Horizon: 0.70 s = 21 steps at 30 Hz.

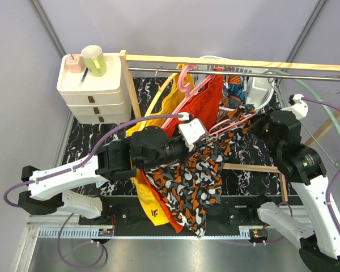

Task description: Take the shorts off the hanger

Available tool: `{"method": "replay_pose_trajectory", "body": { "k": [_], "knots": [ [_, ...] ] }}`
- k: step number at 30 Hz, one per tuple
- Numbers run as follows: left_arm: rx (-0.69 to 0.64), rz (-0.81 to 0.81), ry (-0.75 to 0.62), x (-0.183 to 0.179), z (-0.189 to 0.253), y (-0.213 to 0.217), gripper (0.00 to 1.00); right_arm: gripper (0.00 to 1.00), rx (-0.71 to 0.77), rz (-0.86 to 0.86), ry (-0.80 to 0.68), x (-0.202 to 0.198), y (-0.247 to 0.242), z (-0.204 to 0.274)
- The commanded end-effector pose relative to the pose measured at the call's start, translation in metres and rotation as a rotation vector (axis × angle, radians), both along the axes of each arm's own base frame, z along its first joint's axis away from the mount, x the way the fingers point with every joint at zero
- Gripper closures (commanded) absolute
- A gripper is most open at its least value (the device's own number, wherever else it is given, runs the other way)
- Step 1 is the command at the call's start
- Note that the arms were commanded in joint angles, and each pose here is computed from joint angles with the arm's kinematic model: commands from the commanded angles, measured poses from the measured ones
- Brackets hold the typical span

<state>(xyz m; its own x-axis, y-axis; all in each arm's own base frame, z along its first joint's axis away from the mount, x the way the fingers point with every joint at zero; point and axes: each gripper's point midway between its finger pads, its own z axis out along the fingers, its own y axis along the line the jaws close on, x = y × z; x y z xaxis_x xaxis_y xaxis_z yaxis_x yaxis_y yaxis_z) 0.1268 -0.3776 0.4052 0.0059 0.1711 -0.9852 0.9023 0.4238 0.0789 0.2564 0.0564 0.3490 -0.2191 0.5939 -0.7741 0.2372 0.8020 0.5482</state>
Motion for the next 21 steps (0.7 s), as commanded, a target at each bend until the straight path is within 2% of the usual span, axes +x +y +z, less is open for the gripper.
{"method": "replay_pose_trajectory", "body": {
  "k": [1, 6, 10, 13, 16, 20, 21],
  "knots": [
    [-0.052, -0.016, -0.047, -0.005, 0.023, 0.022, 1.0, 1.0, -0.149, -0.218, 0.024, -0.004, -0.048, 0.004],
    [-0.06, -0.002, -0.051, -0.002, 0.027, 0.026, 1.0, 1.0, -0.209, -0.244, 0.099, -0.001, -0.053, -0.01],
    [-0.096, 0.01, -0.055, 0.002, 0.038, 0.021, 1.0, 1.0, -0.203, -0.172, 0.133, 0.005, -0.039, -0.029],
    [-0.115, 0.055, -0.07, 0.012, 0.043, 0.015, 1.0, 1.0, -0.176, -0.119, 0.098, 0.005, -0.03, -0.034],
    [-0.172, 0.169, -0.087, 0.032, 0.053, 0.011, 1.0, 1.0, -0.133, -0.076, 0.099, 0.001, -0.021, -0.041],
    [-0.22, 0.221, -0.091, 0.044, 0.067, -0.002, 1.0, 1.0, -0.028, 0.112, 0.089, -0.006, 0.015, -0.048],
    [-0.216, 0.221, -0.092, 0.046, 0.064, -0.01, 1.0, 1.0, 0.02, 0.211, 0.067, -0.013, 0.032, -0.042]
  ]
}}
